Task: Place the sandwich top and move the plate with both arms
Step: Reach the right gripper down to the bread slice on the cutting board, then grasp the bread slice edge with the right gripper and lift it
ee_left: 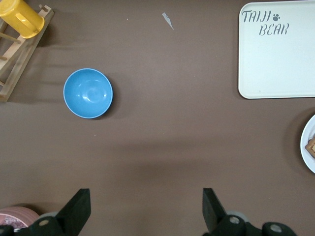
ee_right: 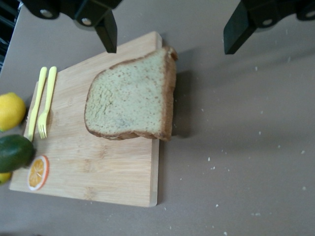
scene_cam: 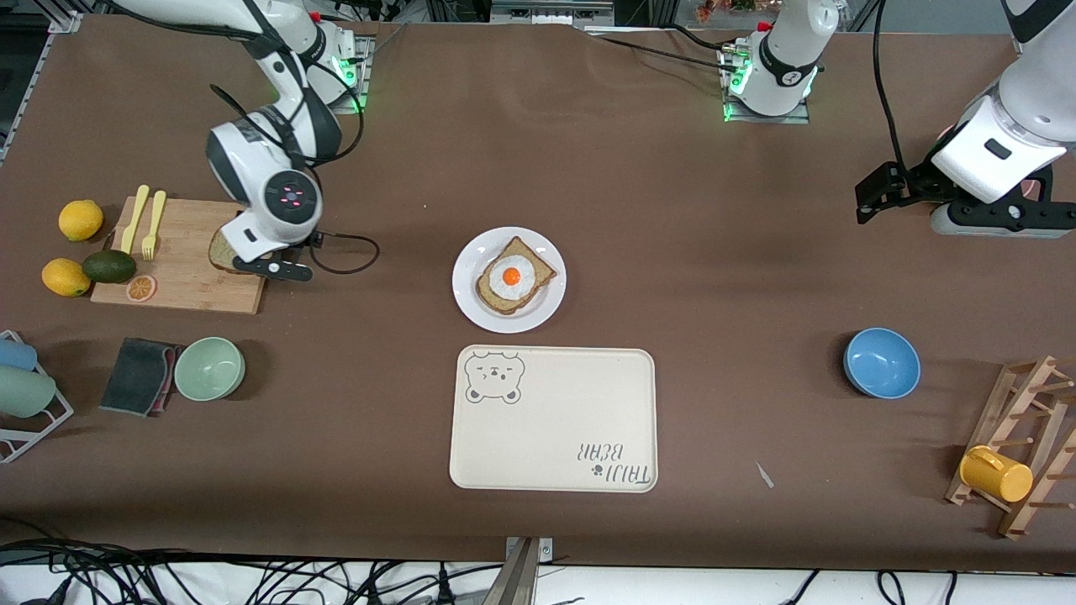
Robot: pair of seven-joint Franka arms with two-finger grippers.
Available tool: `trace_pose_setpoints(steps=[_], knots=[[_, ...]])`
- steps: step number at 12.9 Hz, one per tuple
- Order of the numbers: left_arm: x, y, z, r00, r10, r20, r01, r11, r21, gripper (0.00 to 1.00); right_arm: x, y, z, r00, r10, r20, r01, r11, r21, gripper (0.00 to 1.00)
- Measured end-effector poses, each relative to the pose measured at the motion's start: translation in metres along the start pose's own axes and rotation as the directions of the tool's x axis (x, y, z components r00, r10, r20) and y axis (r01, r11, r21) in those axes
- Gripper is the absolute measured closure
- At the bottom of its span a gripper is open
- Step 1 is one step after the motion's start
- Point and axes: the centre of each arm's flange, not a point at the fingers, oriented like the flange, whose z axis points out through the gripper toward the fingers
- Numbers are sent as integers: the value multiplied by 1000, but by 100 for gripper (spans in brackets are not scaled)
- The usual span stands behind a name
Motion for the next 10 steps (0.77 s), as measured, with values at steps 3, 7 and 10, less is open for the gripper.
trace_pose_setpoints(steps=[3, 7, 10], knots=[[0, 0, 0, 1000, 1, 1, -1, 1000, 0, 0, -3, -14, 19, 999, -2, -34, -1, 998, -71, 12], [0, 2, 0, 1000, 4, 1, -4, 1000, 0, 0, -2, -18, 41, 996, 70, -63, -77, 990, -118, 16], [-2, 3, 0, 1000, 5, 10, -5, 1000, 1, 0, -7, -34, 69, 993, 95, -71, -105, 983, -152, 21]])
